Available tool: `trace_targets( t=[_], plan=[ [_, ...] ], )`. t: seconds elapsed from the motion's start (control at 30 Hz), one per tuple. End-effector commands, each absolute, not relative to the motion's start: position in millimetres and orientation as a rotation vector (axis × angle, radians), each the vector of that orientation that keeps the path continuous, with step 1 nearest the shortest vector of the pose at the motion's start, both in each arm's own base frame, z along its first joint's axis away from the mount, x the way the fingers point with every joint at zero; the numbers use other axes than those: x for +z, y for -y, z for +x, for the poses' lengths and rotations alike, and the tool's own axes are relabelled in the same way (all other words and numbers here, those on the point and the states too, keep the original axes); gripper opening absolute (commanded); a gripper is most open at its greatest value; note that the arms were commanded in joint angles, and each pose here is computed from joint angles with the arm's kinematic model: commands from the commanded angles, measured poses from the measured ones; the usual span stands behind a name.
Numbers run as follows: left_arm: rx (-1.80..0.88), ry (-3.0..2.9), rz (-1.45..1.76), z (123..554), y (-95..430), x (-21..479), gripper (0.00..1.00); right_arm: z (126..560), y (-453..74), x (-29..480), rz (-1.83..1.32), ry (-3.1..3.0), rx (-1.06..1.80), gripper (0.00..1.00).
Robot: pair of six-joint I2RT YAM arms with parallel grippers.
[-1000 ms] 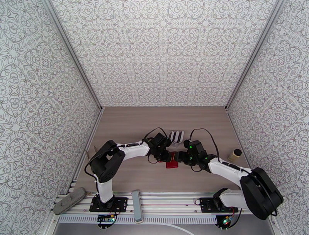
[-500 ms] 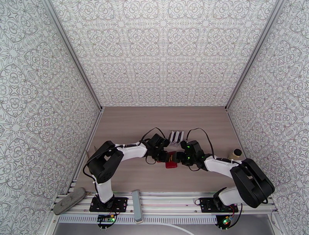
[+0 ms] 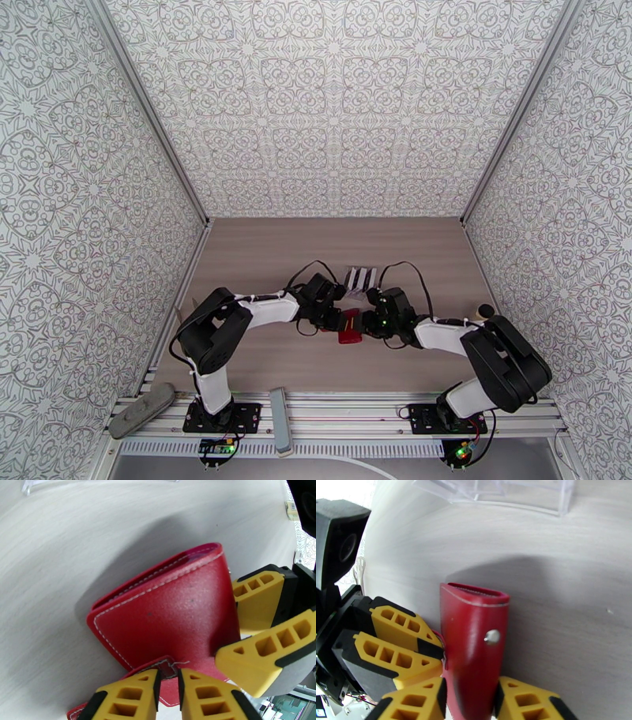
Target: Put the credit cards into the card holder
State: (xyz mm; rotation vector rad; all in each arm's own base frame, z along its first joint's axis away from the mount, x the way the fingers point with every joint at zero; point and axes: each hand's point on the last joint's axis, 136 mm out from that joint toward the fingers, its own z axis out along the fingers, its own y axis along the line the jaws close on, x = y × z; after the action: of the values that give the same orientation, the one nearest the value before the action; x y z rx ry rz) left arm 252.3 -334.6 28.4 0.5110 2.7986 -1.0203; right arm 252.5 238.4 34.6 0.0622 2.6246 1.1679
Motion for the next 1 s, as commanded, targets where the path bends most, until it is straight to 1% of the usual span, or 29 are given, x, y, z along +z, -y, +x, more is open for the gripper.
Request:
trace_targets(
  t=[0.0, 0.4, 0.47, 0.53, 0.73, 0.97],
  plan=[
    [-0.925, -2.908, 0.441, 242, 313, 2, 0.22, 250, -245, 37, 0.037, -2.593, 1.257, 0.33],
    [-0.948, -2.902, 0.421, 244, 311, 3, 0.22, 252, -255, 52, 0.002, -2.52, 1.362, 0.25],
    [-0.958, -2.895, 0.415, 246, 311, 5, 0.22, 252, -257, 54, -0.002, -2.513, 1.377, 0.2],
    [-0.968, -2.887, 0.412, 247, 311, 7, 0.23, 252, -257, 55, 0.0, -2.511, 1.381, 0.14],
    [-1.026, -2.828, 0.43, 252, 316, 21, 0.3, 252, -254, 63, -0.006, -2.511, 1.35, 0.01],
    [-1.104, -2.721, 0.426, 261, 319, 37, 0.32, 251, -248, 80, -0.021, -2.513, 1.287, 0.0]
  ],
)
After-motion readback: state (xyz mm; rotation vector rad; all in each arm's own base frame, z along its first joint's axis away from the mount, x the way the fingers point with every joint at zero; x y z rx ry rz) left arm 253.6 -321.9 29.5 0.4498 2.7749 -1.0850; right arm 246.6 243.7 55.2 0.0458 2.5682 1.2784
